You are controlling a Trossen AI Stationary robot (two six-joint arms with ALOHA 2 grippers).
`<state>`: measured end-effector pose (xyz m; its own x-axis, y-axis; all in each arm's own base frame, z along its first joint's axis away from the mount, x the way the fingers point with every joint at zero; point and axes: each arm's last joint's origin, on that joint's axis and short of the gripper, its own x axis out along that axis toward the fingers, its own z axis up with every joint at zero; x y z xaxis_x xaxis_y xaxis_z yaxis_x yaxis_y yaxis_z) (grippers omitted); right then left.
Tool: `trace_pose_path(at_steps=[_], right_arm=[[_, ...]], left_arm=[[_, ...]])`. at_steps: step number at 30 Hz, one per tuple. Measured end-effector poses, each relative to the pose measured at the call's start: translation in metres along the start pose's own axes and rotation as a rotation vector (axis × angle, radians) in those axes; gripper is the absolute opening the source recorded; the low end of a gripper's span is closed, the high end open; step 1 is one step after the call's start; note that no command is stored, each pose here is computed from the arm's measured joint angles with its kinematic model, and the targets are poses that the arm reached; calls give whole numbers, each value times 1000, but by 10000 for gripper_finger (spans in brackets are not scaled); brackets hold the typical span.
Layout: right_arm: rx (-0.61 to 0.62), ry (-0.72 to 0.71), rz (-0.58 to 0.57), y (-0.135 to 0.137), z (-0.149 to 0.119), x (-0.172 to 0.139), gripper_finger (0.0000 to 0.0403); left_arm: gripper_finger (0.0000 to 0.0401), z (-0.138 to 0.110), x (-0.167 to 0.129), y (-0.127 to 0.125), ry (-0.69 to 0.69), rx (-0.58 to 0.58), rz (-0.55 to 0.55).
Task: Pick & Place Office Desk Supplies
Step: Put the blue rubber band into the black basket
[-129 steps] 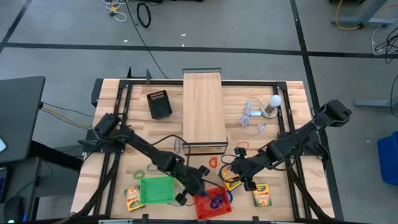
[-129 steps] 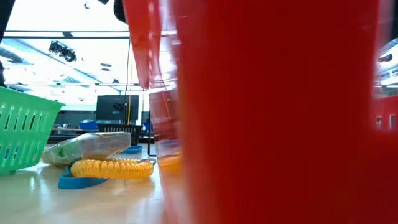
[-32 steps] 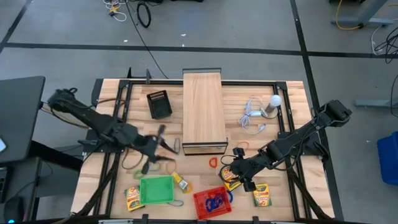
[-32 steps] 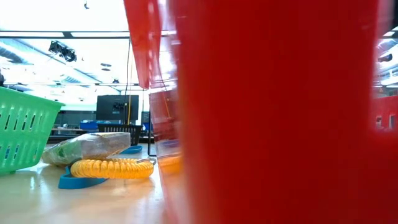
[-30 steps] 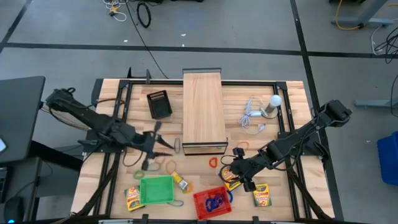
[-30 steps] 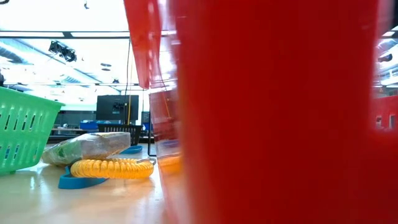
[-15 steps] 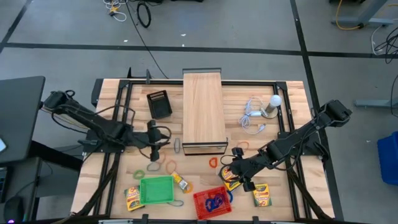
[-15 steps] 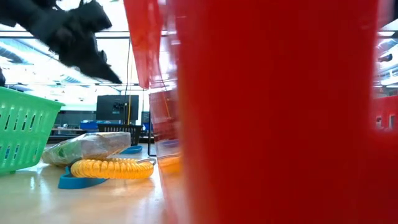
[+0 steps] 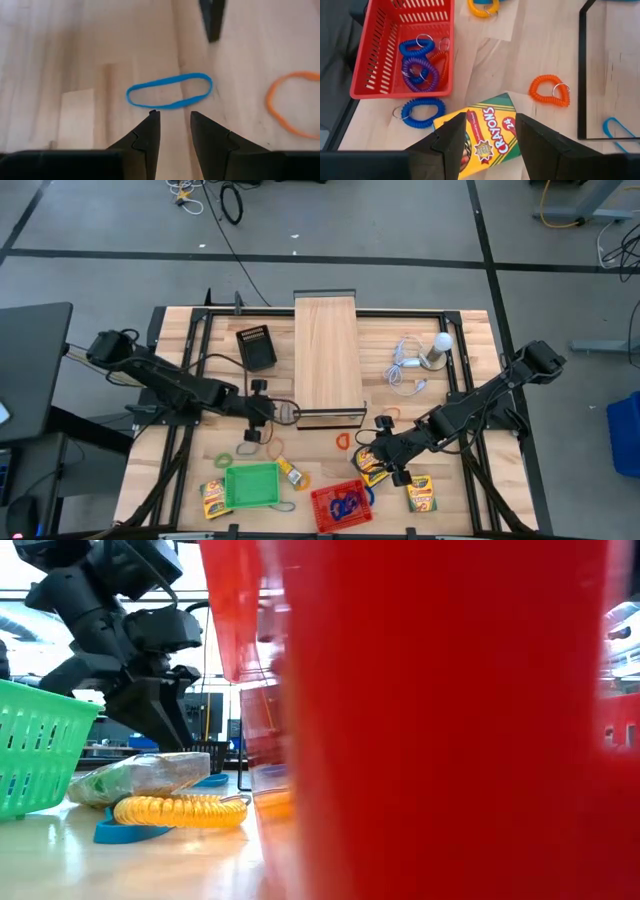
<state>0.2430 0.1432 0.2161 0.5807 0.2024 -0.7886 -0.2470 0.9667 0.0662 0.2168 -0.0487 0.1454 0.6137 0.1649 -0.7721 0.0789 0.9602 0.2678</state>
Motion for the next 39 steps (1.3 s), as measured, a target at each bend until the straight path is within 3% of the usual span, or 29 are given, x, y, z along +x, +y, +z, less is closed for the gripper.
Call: trace_pose_path(at_steps=[17,20,32,35,39], right_arm=[[-5,33,-9,-1,-3,0,178],[-5,38,-10,-1,-4,0,178],[1,43,-12,-1,-4,0,178],[1,43,-12,-1,-4,0,178],[1,43,-12,-1,-4,0,178]], left_arm=[[114,23,25,-8,54,138,-78],[114,25,33,-8,78,135,-113],[113,22,47,-4,141,126,-81],[93,21,46,-5,144,136,-79],[21,21,45,-9,146,139,-89]])
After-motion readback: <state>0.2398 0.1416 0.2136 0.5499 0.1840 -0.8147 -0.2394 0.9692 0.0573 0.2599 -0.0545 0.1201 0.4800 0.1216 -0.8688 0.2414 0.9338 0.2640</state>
